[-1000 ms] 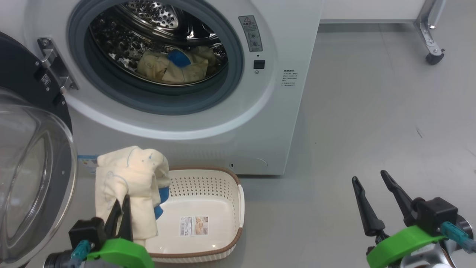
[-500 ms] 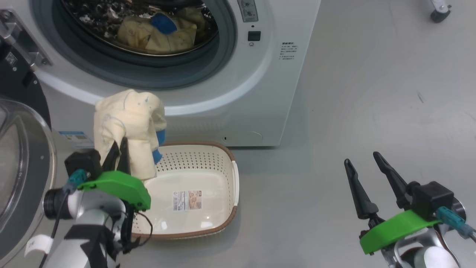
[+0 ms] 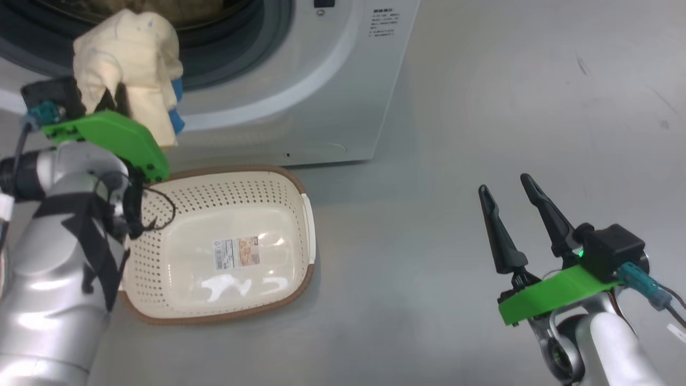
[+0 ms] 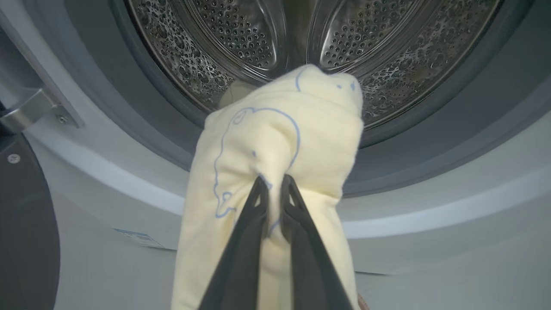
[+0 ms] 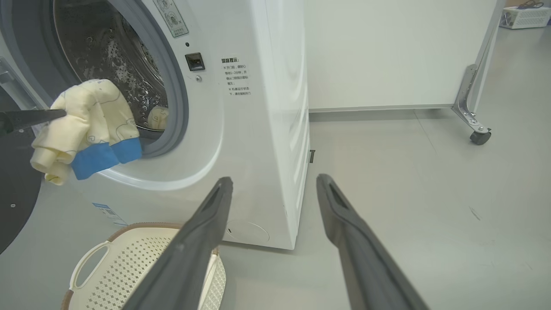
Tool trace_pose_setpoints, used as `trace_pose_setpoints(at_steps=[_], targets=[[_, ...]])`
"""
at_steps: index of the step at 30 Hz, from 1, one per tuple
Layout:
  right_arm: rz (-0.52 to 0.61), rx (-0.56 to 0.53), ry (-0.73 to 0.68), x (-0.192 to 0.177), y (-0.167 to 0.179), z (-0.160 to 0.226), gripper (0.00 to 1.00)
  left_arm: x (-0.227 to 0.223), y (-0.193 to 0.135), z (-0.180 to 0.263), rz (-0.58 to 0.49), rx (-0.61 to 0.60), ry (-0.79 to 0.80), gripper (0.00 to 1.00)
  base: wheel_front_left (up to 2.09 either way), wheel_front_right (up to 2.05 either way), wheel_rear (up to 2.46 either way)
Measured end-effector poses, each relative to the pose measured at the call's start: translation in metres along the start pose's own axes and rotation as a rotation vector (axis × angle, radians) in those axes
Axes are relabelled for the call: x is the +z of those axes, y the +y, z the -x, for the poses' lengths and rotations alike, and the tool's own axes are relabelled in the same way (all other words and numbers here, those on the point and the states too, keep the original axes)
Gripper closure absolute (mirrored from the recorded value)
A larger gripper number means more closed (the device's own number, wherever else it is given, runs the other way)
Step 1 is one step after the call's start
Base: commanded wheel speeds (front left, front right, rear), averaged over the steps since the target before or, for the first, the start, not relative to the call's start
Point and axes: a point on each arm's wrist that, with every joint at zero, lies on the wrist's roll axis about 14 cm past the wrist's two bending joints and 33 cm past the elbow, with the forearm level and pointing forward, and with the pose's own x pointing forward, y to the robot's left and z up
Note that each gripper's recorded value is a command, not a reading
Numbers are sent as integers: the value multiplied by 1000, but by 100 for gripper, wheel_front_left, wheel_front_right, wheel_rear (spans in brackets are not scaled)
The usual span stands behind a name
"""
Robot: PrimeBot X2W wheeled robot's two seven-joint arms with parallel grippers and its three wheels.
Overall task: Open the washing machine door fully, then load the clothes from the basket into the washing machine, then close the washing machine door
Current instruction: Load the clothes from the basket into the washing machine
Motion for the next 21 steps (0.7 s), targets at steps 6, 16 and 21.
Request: trace_pose_setpoints(at_steps=[6, 16, 21], targets=[[-15, 2, 29, -17, -2, -13, 0, -2, 4, -39, 8, -7, 65, 100, 0, 0, 0], [-36, -10, 61, -43, -13, -34, 0, 15, 28, -113, -15, 9, 112, 100, 0, 0, 0], [-54, -36, 100, -60, -23, -36, 0, 10, 33, -142, -36, 12, 118, 100, 0, 0, 0]])
